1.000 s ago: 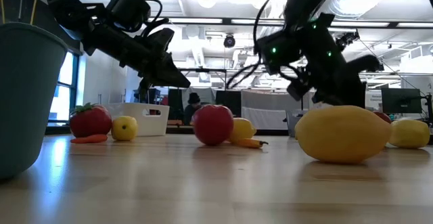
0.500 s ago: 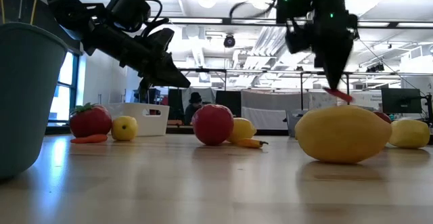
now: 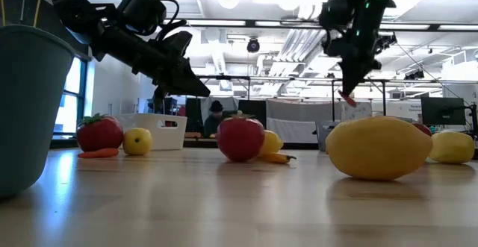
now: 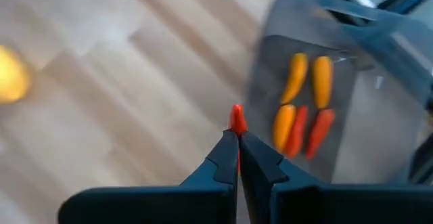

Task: Sort produce into baskets
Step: Put the red chili pepper into the black transparent bin, then put the orange chili pepper into the black transparent bin

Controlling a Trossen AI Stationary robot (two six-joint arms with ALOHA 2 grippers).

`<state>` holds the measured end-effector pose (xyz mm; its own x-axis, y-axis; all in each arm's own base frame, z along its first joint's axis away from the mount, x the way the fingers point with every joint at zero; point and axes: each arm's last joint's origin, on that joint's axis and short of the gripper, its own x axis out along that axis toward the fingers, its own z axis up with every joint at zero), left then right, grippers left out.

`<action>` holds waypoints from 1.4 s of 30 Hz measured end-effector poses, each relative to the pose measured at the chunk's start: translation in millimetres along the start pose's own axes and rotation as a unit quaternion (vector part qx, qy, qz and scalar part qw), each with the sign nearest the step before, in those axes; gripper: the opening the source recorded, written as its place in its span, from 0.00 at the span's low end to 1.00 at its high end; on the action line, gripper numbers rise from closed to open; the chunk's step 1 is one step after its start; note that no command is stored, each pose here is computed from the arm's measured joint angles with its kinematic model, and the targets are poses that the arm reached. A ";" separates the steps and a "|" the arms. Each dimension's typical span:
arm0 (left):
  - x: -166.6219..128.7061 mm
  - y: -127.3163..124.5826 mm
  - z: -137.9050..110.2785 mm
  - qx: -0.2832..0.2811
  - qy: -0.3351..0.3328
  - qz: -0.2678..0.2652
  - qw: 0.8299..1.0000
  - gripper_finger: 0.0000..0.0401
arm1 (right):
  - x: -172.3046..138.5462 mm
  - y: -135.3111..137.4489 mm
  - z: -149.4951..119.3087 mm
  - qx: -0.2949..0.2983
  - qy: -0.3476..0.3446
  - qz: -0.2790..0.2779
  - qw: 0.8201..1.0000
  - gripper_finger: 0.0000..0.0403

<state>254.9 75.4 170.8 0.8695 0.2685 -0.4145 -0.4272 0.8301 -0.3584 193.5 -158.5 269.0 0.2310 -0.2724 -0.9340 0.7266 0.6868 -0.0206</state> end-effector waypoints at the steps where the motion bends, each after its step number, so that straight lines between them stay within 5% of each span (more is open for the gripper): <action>1: 0.0 0.0 0.0 0.000 0.000 0.000 1.000 0.00 | 5.2 -6.2 2.3 0.011 0.000 -0.004 1.000 0.00; 15: -0.2 -5.5 -2.5 0.010 -0.003 0.007 1.000 0.00 | 60.7 -31.4 11.3 0.081 0.034 -0.004 0.996 0.01; 32: -0.2 -6.1 -2.8 0.008 -0.006 0.014 1.000 0.00 | 61.2 -31.3 10.6 0.090 0.039 -0.006 0.995 0.30; 42: -0.4 -12.1 -5.4 0.043 0.000 0.005 0.999 0.00 | 39.4 -28.9 10.9 0.038 -0.004 -0.027 0.999 0.30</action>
<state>258.3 62.6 170.8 0.8658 0.2764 -0.4171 -0.4123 0.8664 -0.2816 188.7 -196.5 236.6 0.1947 -0.3133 -0.9295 0.7854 0.6174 -0.0436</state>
